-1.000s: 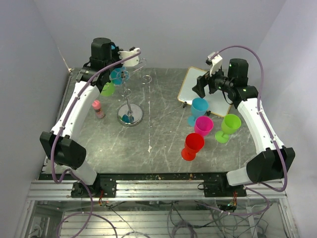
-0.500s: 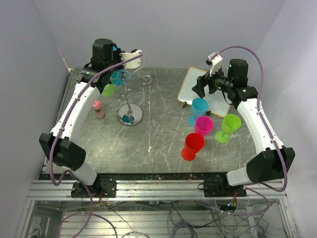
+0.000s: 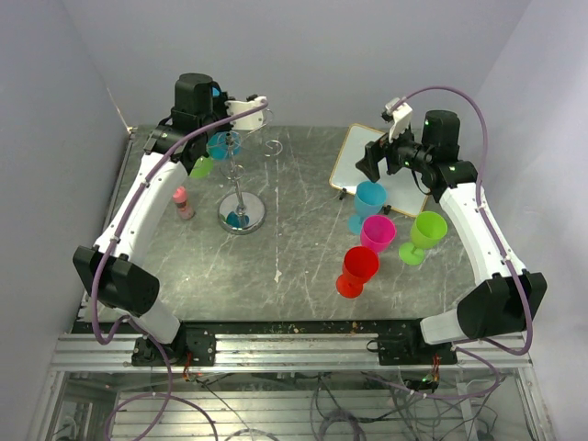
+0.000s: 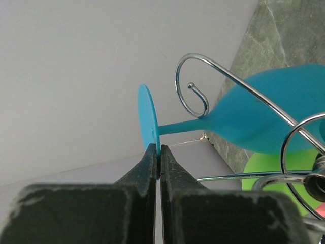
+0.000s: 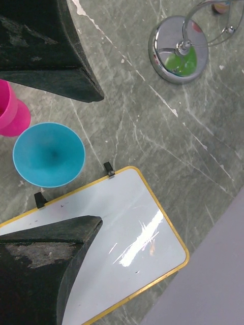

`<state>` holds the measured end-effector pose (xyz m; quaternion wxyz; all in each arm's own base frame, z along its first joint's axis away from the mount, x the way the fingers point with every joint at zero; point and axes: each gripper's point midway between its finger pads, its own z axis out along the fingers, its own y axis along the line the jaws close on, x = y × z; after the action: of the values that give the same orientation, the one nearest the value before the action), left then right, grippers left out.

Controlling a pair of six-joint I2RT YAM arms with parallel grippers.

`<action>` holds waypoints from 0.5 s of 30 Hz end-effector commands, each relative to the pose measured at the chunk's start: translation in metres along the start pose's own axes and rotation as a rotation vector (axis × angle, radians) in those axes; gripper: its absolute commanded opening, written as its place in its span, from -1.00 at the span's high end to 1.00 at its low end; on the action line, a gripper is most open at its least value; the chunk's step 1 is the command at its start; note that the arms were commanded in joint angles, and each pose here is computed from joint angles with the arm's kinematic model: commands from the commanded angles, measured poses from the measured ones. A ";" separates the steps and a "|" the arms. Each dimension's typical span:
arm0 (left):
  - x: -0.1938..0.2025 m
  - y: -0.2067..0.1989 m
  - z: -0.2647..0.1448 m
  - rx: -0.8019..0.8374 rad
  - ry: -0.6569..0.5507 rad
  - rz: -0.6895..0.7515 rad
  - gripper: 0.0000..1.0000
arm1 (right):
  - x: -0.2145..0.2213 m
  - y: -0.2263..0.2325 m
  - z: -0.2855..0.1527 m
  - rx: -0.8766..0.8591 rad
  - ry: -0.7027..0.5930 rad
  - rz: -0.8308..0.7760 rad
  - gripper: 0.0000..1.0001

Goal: Place the wine glass upside down on the wine glass rack

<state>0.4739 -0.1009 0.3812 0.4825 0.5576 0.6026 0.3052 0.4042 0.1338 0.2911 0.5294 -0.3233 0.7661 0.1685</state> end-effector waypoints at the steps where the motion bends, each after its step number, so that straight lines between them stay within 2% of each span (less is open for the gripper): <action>1: -0.022 0.009 -0.021 -0.004 -0.080 0.007 0.86 | -0.009 -0.001 -0.005 0.006 -0.037 -0.012 -0.87; 15: -0.023 0.001 -0.021 0.024 -0.090 0.038 0.86 | -0.005 0.000 -0.001 -0.011 -0.036 -0.008 -0.87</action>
<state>0.4690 -0.1020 0.3825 0.4760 0.5710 0.5940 0.3073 0.4042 0.1359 0.2921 0.5321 -0.3269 0.7614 0.1742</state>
